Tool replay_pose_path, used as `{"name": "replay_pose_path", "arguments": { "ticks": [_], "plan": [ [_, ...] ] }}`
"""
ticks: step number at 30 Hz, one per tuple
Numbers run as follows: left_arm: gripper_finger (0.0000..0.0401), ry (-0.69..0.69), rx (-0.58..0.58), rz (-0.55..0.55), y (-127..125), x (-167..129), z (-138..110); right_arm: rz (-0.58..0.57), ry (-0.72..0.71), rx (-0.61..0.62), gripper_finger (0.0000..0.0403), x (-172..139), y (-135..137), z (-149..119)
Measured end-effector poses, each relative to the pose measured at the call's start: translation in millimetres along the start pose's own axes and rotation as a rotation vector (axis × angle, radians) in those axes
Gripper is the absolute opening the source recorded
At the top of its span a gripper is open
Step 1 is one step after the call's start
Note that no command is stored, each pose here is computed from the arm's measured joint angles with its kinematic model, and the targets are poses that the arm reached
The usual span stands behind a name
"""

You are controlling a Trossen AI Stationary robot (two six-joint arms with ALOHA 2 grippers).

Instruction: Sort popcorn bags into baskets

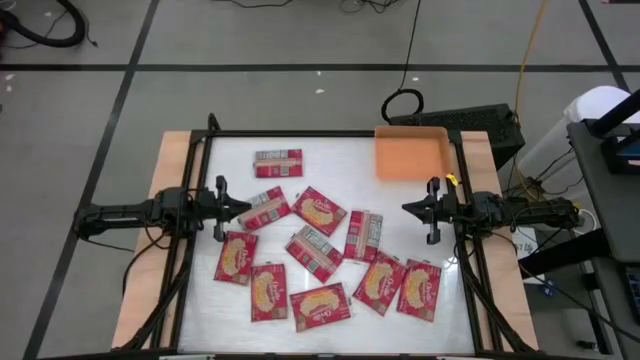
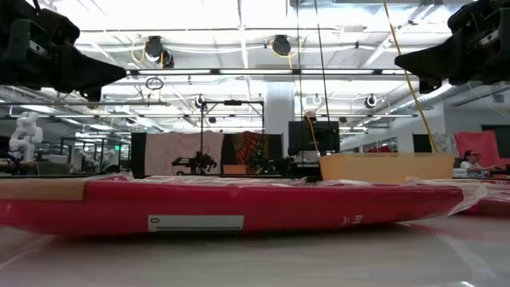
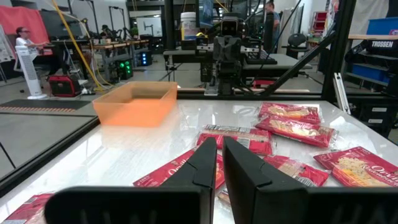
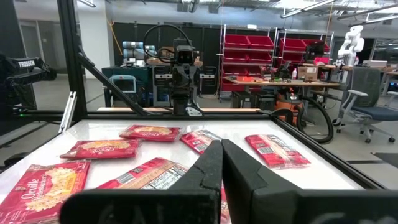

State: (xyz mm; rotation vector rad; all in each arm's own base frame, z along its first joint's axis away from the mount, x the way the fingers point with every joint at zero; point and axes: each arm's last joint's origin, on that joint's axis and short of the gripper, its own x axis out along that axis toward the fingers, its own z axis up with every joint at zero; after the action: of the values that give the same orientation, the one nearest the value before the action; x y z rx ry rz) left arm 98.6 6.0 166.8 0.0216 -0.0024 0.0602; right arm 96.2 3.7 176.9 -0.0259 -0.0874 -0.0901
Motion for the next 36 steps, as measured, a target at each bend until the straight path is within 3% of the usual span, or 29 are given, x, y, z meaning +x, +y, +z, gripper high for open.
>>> {"name": "replay_pose_path", "arguments": {
  "ticks": [12, 16, 22, 25, 30, 36],
  "plan": [
    [0.0033, -0.034, 0.026, 0.002, 0, 0, 3, 0.0, -0.011, 0.004, 0.0, 0, 0, 1],
    [0.0033, -0.034, 0.026, 0.002, 0, 0, 3, -0.001, -0.016, 0.077, 0.0, 0, 0, 2],
    [0.0033, -0.035, 0.026, 0.002, 0, 0, 3, -0.023, -0.185, 0.045, 0.0, -1, -2, 18],
    [0.0033, -0.035, 0.026, 0.002, 0, 0, 3, -0.005, -0.186, 0.044, 0.0, -1, -1, 20],
    [0.0033, -0.036, 0.009, 0.001, 0, 0, 3, 0.02, -0.267, 0.117, 0.0, -5, -3, 66],
    [0.0033, -0.046, 0.003, 0.001, 0, 0, 4, 0.054, -0.136, 0.127, 0.0, 9, -1, 116]
  ]
}}
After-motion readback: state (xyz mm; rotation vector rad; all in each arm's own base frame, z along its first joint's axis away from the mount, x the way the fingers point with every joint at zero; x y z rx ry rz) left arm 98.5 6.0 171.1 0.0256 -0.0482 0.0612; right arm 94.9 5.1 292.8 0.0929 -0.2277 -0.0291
